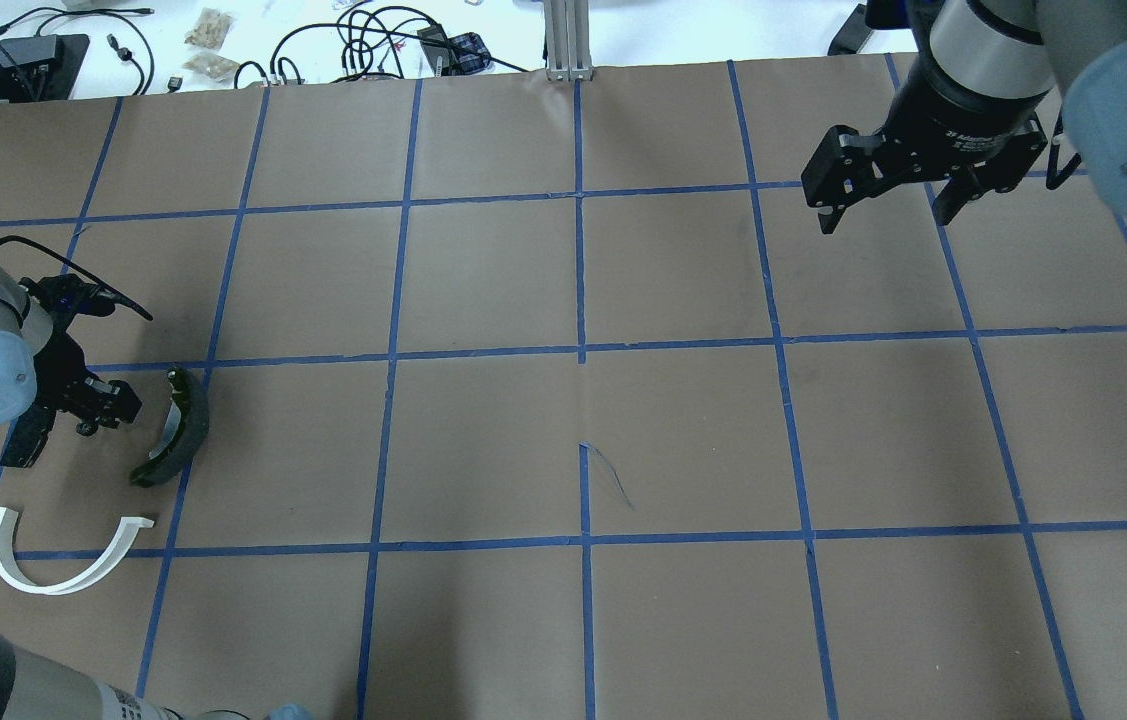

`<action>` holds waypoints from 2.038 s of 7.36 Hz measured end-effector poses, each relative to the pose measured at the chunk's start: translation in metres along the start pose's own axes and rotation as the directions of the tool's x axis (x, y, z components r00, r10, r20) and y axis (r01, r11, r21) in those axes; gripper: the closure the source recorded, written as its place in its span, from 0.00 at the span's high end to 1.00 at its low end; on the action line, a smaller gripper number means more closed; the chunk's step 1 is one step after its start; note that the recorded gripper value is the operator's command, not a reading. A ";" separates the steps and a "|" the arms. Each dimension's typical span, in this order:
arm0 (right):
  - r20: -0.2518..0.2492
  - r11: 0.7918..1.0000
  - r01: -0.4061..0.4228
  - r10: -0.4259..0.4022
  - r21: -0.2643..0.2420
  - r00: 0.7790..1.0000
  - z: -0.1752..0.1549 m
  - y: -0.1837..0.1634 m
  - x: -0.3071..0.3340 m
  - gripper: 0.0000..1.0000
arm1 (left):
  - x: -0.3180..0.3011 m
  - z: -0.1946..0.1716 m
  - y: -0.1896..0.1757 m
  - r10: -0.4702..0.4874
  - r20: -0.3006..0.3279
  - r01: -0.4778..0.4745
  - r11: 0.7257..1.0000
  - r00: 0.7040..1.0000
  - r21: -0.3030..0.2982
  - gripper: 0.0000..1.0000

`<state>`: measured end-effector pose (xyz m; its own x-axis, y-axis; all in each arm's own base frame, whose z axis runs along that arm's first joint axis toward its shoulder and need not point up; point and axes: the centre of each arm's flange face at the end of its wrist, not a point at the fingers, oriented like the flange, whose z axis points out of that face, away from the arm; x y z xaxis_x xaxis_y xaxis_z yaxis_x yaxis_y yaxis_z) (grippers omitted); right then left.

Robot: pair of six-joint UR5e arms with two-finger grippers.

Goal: Place bearing gear from tray to pile

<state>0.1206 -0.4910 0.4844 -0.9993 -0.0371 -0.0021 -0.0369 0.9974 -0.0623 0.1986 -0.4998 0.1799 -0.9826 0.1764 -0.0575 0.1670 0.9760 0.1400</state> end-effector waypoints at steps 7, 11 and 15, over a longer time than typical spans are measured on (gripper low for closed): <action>0.000 1.000 0.000 0.000 0.001 1.000 0.000 0.000 0.000 1.00 | 0.019 -0.156 -0.014 0.002 -0.018 -0.002 1.000 1.000 0.009 1.00; 0.010 1.000 -0.001 0.001 0.003 1.000 0.000 0.000 -0.001 1.00 | 0.199 -0.319 -0.010 -0.144 -0.069 0.150 0.985 0.987 0.086 1.00; 0.008 1.000 -0.003 0.003 0.003 1.000 0.000 -0.001 0.001 1.00 | 0.328 -0.345 0.011 -0.123 -0.054 0.132 0.973 0.991 0.190 1.00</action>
<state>0.1201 -0.4916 0.4847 -0.9993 -0.0351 -0.0102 -0.0343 0.9973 -0.0656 -0.1500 -0.4751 0.5041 -0.9987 0.0474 -0.0207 0.0485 0.9971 -0.0587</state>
